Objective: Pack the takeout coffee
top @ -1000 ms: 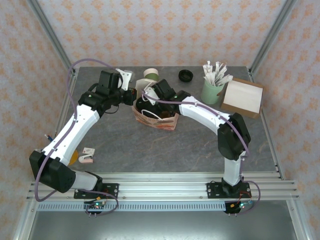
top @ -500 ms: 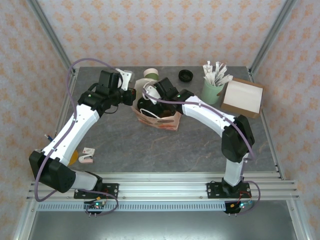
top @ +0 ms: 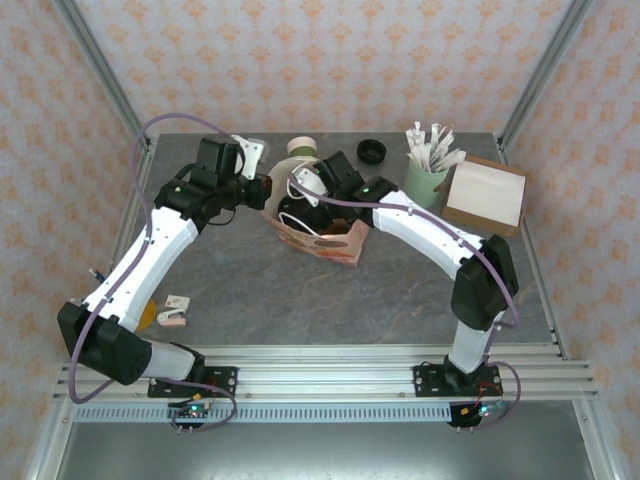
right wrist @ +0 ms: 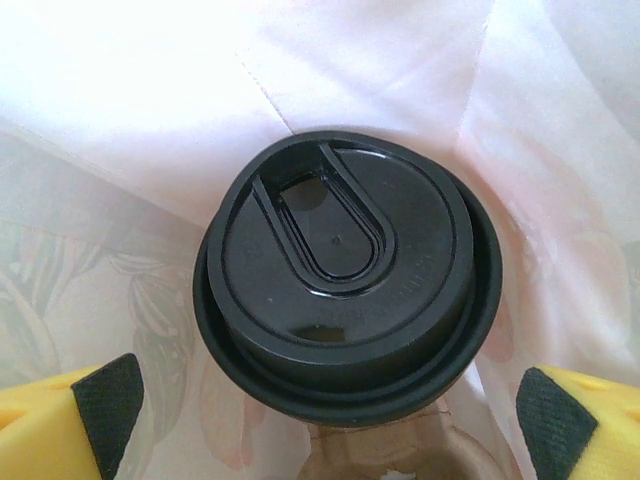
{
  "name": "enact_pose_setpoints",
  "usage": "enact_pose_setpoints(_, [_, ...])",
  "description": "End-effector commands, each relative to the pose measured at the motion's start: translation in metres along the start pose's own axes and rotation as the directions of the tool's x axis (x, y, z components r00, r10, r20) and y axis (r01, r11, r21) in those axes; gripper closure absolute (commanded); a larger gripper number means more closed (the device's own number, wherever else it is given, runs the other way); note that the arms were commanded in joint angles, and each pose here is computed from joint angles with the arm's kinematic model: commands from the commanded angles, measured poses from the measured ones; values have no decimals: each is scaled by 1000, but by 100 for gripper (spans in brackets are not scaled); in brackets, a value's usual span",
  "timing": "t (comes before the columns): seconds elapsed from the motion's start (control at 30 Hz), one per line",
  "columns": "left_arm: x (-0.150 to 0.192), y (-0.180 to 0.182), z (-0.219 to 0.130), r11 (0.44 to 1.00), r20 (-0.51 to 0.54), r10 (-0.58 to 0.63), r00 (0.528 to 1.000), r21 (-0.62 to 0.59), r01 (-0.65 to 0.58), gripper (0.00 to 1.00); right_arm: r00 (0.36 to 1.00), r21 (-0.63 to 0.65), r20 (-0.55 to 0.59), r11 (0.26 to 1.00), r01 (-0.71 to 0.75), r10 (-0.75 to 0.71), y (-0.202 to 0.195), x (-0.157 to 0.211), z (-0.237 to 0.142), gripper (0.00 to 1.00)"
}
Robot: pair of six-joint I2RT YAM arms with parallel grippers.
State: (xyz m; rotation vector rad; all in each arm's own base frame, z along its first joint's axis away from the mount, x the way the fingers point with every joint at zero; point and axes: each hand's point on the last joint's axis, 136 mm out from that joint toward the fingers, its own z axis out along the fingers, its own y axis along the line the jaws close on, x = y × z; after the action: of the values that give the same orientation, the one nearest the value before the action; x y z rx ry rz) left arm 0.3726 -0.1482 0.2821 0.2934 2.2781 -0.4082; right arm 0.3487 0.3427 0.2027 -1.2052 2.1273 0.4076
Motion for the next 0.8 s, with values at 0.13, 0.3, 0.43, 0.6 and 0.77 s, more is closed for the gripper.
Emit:
enact_pose_setpoints(0.13, [-6,9,-2,999,-18,-9,1000,-44,9,100,993,8,110,999,46,-46,-2,-17,-20,1])
enact_pose_setpoints(0.3, [-11,8,-1,999,-19,-21,1000,-41,20,100,986,-19,155,998,60,-56,1,-26,-15,1])
enact_pose_setpoints(0.43, [-15,7,-1,998,-21,-38,999,-50,37,100,990,-11,141,1000,6,-4,-6,-34,-3,1])
enact_pose_setpoints(0.6, [-14,4,3,997,-46,-46,998,-56,44,100,997,-27,57,998,-54,55,-8,-28,9,1])
enact_pose_setpoints(0.77, [-10,0,7,994,-67,-95,993,-66,91,100,995,-44,-18,994,-95,95,-2,-14,10,1])
